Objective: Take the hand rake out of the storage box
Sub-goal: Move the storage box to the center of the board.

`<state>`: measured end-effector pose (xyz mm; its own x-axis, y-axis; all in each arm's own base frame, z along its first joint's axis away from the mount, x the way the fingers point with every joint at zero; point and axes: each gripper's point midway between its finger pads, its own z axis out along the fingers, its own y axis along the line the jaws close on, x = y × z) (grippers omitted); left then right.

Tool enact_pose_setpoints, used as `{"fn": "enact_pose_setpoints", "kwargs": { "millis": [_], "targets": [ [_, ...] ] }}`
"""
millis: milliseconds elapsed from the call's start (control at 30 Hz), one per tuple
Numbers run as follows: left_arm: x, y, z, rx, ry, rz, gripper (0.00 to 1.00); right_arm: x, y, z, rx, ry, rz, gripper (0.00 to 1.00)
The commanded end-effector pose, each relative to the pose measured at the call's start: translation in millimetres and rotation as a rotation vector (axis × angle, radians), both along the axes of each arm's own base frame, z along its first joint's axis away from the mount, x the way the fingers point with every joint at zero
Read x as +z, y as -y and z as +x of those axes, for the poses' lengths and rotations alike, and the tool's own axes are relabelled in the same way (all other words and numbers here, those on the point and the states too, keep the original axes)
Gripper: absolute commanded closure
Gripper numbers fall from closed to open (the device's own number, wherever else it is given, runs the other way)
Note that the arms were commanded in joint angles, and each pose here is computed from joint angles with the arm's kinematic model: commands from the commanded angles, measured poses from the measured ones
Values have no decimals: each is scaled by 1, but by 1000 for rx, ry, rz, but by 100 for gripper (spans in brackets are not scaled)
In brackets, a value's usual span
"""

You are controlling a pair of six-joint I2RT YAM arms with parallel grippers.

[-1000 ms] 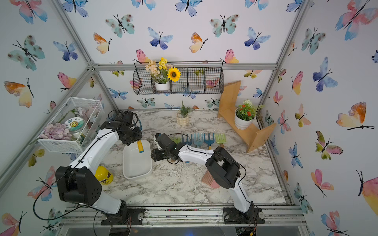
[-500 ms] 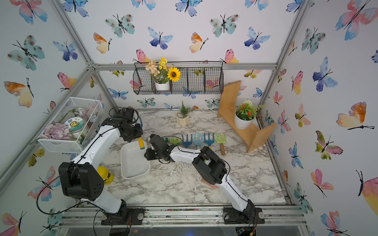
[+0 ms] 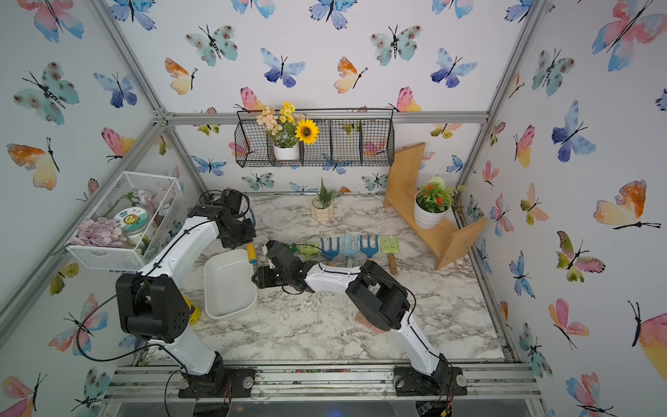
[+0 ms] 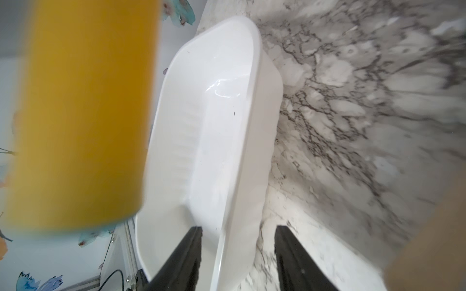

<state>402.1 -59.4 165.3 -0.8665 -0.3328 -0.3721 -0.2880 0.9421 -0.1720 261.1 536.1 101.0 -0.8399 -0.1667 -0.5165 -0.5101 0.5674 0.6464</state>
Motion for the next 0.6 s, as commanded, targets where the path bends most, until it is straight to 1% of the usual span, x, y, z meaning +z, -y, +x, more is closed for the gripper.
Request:
{"fn": "enact_pose_setpoints", "kwargs": {
  "millis": [0, 133, 267, 333, 433, 567],
  "targets": [
    [-4, 14, 3, -61, -19, 10, 89, 27, 36, 12, -39, 120, -60, 46],
    [-18, 25, 3, -92, -48, 28, 89, 26, 85, 22, -95, 132, -151, 46],
    [-38, 37, 8, -178, -64, 87, 89, 40, 122, 36, -161, 152, -160, 45],
    [-48, 37, 11, -203, -78, 122, 90, 47, 134, 44, -184, 155, -150, 45],
    [-59, 38, 15, -231, -79, 138, 90, 56, 145, 50, -199, 171, -153, 45],
    [-75, 35, 12, -256, -103, 160, 90, 61, 153, 53, -212, 181, -159, 45]
  ]
}}
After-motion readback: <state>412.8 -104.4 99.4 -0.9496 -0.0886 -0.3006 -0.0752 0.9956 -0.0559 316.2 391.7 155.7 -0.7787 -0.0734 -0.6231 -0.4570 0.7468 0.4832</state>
